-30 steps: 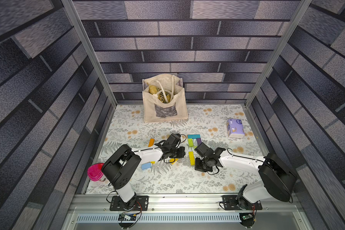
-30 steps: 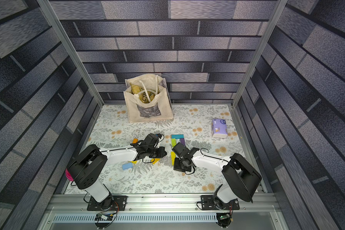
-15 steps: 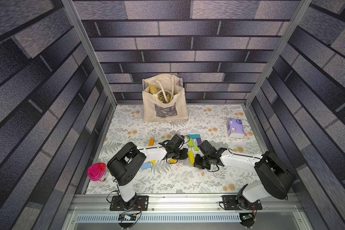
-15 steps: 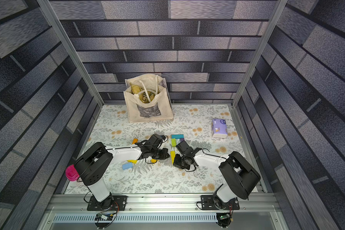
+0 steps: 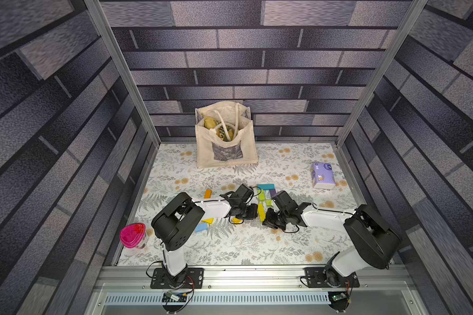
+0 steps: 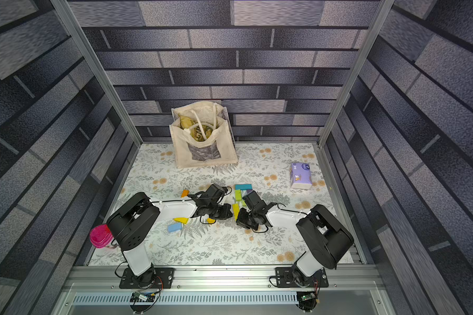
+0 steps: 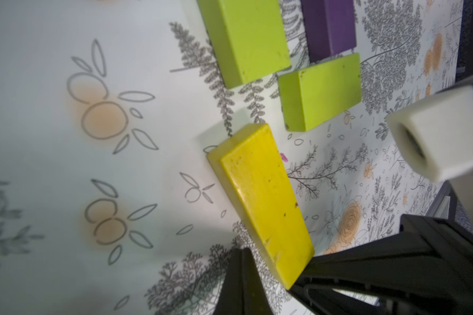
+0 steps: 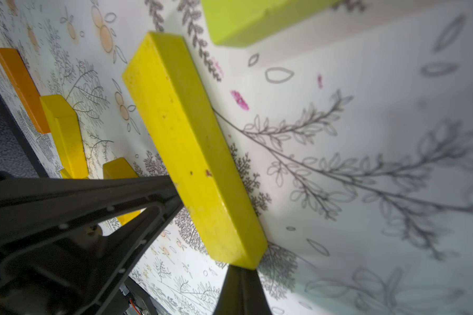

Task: Assemble the letter p with building blocks
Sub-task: Assemble the building block at the center of the board.

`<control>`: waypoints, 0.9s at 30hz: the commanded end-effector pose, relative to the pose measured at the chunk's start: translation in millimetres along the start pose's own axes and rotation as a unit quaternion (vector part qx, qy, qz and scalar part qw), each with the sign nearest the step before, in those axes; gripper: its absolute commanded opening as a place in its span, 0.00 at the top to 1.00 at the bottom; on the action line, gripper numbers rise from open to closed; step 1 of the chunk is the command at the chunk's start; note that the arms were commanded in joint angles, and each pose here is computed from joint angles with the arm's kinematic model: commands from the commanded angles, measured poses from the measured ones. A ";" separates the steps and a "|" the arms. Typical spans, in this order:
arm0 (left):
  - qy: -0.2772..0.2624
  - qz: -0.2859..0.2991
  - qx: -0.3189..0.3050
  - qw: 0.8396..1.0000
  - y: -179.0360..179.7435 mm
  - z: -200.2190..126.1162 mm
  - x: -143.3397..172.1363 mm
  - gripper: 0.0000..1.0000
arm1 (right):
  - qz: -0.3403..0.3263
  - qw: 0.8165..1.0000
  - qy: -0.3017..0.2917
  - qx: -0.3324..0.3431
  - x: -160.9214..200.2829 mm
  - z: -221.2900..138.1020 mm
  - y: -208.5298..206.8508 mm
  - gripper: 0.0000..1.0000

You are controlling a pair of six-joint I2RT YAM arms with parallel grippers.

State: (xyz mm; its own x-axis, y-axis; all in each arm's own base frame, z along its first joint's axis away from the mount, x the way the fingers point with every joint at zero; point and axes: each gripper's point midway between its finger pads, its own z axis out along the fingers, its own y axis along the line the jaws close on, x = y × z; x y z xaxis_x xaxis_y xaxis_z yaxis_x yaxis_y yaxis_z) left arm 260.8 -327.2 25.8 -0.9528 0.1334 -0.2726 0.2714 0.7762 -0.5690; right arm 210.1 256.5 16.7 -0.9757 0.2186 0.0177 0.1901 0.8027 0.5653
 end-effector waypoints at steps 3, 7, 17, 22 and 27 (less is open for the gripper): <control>-0.003 -0.004 -0.009 1.000 8.3 1.6 -11.1 1.00 | 0.041 0.998 0.005 0.056 7.1 3.0 -39.8 1.00; 0.000 -0.005 -0.011 1.000 12.2 7.1 -16.0 1.00 | 0.052 0.997 0.003 0.057 6.5 2.8 -46.1 1.00; 0.006 -0.006 -0.008 1.000 12.7 12.1 -15.4 1.00 | 0.073 0.996 -0.001 0.044 3.7 5.3 -52.7 1.00; 0.008 -0.007 -0.008 1.000 13.2 13.9 -15.2 1.00 | 0.079 0.996 -0.004 0.044 3.1 5.0 -55.2 1.00; 0.010 -0.008 -0.008 1.000 13.5 16.4 -15.8 1.00 | 0.084 0.995 -0.005 0.044 3.0 5.2 -58.2 1.00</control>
State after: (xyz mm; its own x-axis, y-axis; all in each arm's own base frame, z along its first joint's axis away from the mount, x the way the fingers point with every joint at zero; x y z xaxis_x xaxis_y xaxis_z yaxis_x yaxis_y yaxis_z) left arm 284.2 -335.9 25.6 -0.9539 0.1094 -0.2796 0.2612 0.7617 -0.5929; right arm 218.9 247.9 16.0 -0.9539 0.2974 0.0403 0.2556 0.7347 0.6283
